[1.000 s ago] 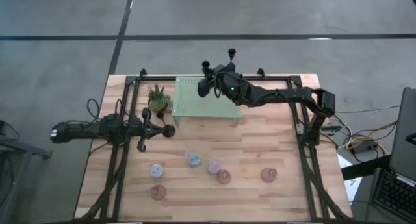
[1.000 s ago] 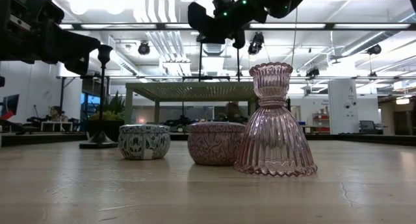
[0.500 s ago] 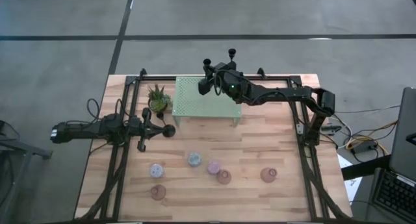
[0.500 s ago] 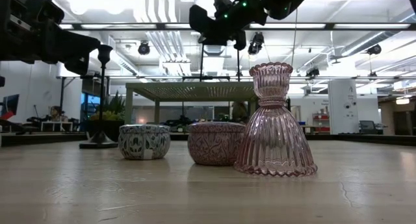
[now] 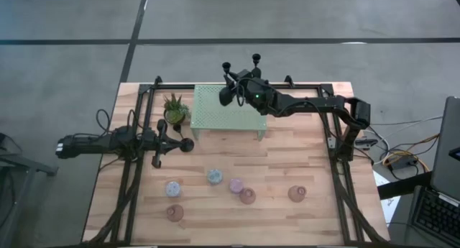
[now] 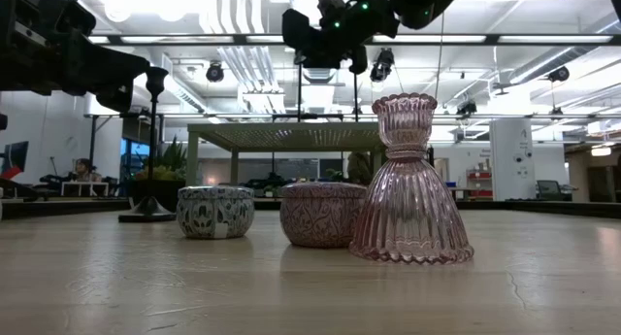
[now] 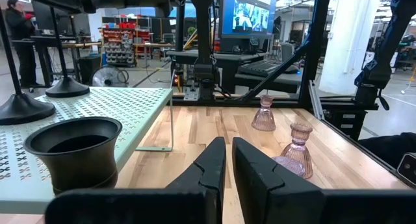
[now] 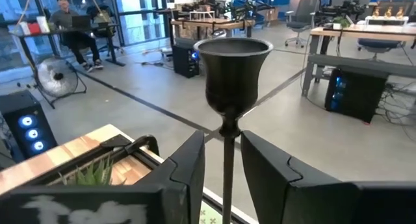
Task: Pick & Place candle stick holders
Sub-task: Put the bottom black candle holder on the shelf
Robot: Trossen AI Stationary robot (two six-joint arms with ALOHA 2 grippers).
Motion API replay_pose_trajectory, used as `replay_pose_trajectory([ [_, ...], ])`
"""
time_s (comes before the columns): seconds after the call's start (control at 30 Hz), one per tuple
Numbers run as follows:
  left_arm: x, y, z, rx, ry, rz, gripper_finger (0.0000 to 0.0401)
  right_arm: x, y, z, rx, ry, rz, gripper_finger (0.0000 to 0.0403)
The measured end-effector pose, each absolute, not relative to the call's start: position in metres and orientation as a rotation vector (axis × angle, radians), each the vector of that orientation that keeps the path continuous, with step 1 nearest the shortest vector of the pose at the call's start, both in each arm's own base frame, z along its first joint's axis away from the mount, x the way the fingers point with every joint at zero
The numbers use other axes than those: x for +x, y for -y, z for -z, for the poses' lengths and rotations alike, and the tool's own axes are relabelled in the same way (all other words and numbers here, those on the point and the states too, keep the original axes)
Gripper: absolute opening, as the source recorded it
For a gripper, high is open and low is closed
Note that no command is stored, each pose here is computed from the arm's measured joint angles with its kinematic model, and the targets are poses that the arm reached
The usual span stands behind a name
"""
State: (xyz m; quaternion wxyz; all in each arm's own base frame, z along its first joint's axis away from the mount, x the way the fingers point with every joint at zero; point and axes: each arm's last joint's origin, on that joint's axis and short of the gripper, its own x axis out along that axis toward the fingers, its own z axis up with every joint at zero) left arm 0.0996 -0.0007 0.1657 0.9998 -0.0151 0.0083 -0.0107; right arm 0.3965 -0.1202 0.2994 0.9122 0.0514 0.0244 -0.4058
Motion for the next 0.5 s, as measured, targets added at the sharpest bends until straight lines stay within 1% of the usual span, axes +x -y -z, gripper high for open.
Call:
replay_pose_trajectory([
  [0.17,0.0997,0.0007,-0.1656,-0.03,-0.016,0.021,0.0035,0.3968,0.1189,-0.2994,0.075,-0.064,0.833,0.0102],
  [0.27,0.0997,0.0007,-0.1656,-0.03,-0.017,0.021,0.0035,0.3969,0.1188,-0.2994,0.072,-0.066,0.833,0.0112],
  [0.5,0.0997,0.0006,-0.1655,-0.03,-0.017,0.021,0.0035,0.3969,0.1176,-0.2971,0.046,-0.1,0.83,0.0162],
])
